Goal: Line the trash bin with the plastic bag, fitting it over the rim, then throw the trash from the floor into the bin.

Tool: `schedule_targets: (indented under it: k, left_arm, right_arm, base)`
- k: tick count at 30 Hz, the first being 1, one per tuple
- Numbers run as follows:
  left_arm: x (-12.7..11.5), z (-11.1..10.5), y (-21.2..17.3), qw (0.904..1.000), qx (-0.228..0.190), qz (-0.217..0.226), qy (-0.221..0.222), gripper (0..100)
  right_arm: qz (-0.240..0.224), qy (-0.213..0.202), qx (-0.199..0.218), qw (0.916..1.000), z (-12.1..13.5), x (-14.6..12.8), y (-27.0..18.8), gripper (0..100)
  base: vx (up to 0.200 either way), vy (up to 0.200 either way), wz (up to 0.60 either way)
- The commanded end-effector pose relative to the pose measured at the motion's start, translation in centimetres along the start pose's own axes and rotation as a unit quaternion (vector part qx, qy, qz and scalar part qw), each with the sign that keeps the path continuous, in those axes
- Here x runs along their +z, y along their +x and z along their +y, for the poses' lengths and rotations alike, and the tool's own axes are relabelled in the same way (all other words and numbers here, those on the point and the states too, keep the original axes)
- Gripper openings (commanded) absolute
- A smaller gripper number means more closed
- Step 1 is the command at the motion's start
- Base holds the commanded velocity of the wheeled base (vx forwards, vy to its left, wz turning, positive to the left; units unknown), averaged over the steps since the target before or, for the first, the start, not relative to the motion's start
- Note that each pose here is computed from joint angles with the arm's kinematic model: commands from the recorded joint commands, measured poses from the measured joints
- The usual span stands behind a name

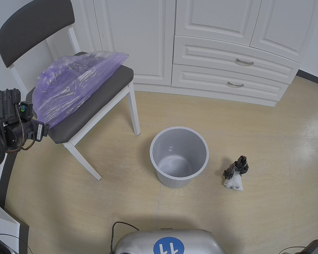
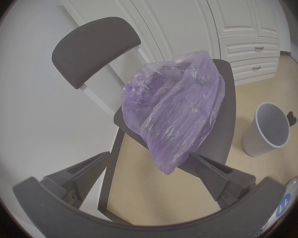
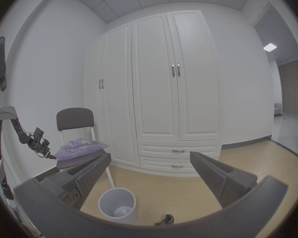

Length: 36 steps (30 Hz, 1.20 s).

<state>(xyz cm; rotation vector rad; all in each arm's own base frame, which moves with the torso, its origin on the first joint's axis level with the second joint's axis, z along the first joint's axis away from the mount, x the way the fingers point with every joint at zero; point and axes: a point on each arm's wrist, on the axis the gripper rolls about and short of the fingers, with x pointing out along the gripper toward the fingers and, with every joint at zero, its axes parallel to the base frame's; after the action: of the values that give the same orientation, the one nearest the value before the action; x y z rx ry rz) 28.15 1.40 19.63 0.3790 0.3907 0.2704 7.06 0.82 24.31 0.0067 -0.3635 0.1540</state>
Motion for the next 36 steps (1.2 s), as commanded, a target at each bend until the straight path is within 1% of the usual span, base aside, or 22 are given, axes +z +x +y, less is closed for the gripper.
schedule_targets:
  k: [1, 6, 7, 9, 12, 15, 23, 26, 30, 31, 32, 35, 36]
  left_arm:
    - [-0.1, -0.1, 0.7, 1.0, 0.002, 0.005, 0.002, 100]
    - [-0.7, -0.3, 1.7, 0.9997, 0.002, 0.018, 0.016, 100]
    - [-0.6, -0.3, 2.0, 0.9998, 0.004, 0.014, 0.015, 100]
    - [-0.2, -0.3, 2.4, 0.9999, 0.007, 0.005, 0.012, 100]
    - [0.7, -0.3, 2.9, 0.9999, 0.009, -0.009, 0.008, 100]
    - [1.6, -0.4, 3.7, 0.9997, 0.01, -0.02, 0.006, 100]
    - [2.5, -0.7, 5.1, 0.9995, 0.011, -0.029, 0.004, 100]
    - [2.7, -1.0, 5.0, 0.9994, 0.006, -0.033, 0.005, 100]
    - [2.8, -1.4, 4.3, 0.9993, -0.001, -0.035, 0.009, 100]
    - [2.8, -1.5, 4.3, 0.9993, -0.002, -0.035, 0.01, 100]
    - [2.9, -1.6, 4.0, 0.9992, -0.005, -0.038, 0.01, 100]
    - [2.7, -1.9, 3.9, 0.9993, -0.009, -0.034, 0.015, 100]
    - [2.5, -2.0, 4.2, 0.9992, -0.007, -0.033, 0.023, 100]
  right_arm:
    - [0.04, 0.01, -0.016, 0.999, -0.9, -1.2, 1.6, 100]
    - [0.069, 0.018, -0.027, 0.9971, -3.0, -1.8, 2.1, 100]
    - [0.077, 0.021, -0.035, 0.9962, -3.9, -1.9, 2.3, 100]
    - [0.085, 0.025, -0.039, 0.9953, -4.8, -1.9, 2.3, 100]
    - [0.086, 0.033, -0.034, 0.9952, -5.2, -1.8, 2.2, 100]
    - [0.084, 0.042, -0.032, 0.995, -5.2, -1.7, 2.3, 100]
    - [0.08, 0.043, -0.03, 0.9954, -5.2, -1.4, 2.4, 100]
    - [0.078, 0.051, -0.025, 0.9954, -5.1, -1.0, 2.7, 100]
    - [0.075, 0.07, 0.012, 0.9946, -4.1, -1.0, 3.4, 100]
    - [0.076, 0.072, 0.014, 0.9945, -4.1, -1.0, 3.5, 100]
    - [0.075, 0.084, 0.008, 0.9936, -3.6, -1.2, 4.1, 100]
    - [0.069, 0.099, -0.021, 0.9924, -2.6, -1.3, 5.6, 100]
    - [0.066, 0.105, -0.041, 0.9914, -2.0, -1.3, 6.3, 100]
  base:
    - [0.0, 0.0, 0.0]
    - [0.0, 0.0, 0.0]
    - [0.0, 0.0, 0.0]
    - [0.0, 0.0, 0.0]
    - [0.0, 0.0, 0.0]
    - [0.0, 0.0, 0.0]
    - [0.0, 0.0, 0.0]
    - [0.0, 0.0, 0.0]
    - [0.0, 0.0, 0.0]
    - [0.0, 0.0, 0.0]
    - [0.0, 0.0, 0.0]
    - [0.0, 0.0, 0.0]
    - [0.0, 0.0, 0.0]
